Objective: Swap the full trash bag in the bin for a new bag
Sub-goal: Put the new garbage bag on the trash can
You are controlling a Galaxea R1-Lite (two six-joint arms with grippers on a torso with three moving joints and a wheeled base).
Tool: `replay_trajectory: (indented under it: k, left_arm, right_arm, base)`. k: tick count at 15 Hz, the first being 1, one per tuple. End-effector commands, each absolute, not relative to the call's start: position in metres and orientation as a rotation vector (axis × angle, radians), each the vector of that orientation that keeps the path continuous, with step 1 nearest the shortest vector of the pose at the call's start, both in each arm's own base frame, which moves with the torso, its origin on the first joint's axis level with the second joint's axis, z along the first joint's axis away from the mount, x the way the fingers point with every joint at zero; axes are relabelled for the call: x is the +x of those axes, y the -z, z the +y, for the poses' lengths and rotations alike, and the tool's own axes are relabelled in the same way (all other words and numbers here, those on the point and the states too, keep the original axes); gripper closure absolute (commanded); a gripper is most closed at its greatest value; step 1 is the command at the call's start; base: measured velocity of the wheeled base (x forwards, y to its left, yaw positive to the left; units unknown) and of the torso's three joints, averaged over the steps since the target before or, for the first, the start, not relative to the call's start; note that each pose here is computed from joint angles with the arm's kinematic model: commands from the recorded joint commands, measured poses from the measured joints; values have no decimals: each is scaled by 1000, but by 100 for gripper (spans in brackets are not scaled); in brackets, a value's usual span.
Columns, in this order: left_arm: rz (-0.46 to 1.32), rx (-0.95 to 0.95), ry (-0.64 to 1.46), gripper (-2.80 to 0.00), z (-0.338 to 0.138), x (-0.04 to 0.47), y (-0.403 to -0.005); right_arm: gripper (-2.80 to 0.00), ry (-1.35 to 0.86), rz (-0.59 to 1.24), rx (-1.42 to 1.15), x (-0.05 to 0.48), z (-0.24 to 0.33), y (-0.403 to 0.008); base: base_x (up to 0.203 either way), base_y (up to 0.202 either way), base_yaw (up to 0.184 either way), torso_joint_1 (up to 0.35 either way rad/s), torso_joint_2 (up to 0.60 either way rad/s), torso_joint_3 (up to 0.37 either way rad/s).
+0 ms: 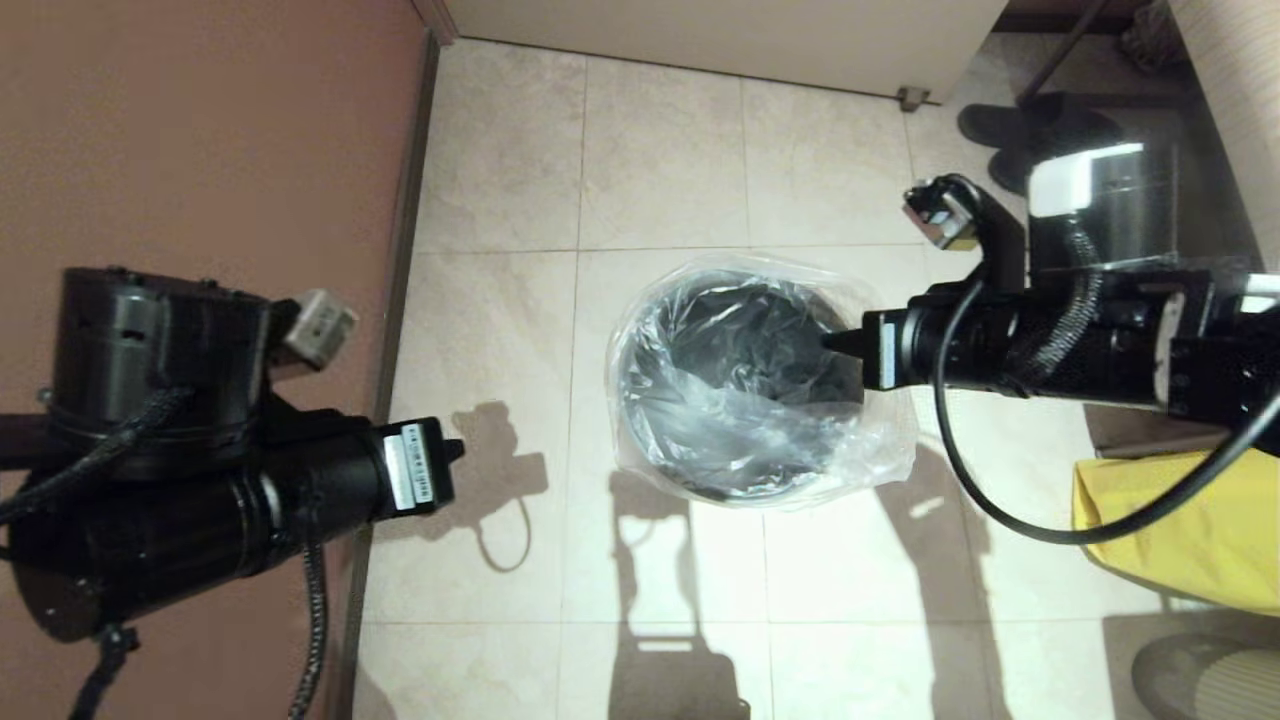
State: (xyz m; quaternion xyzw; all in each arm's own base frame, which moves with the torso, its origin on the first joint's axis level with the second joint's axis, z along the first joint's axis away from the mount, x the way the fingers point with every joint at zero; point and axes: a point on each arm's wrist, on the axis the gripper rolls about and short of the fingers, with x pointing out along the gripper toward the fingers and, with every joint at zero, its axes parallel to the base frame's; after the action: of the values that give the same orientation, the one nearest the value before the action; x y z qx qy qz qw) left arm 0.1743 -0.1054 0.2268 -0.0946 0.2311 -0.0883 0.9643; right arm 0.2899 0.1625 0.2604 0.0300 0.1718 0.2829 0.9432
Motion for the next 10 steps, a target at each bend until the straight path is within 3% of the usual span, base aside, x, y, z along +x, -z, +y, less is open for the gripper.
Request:
replay_trajectory:
  k: [1,10]
  left_arm:
    - [409,-233,177,0,-87,156,-237]
    - [340,-295,146,0,-58,138,-244]
  right_arm:
    - [0,-570,369,-24,316,199,-256]
    - [0,-413,514,-653,378,249,-208]
  base:
    - [0,0,0,0,0,0]
    - [0,0,0,0,0,0]
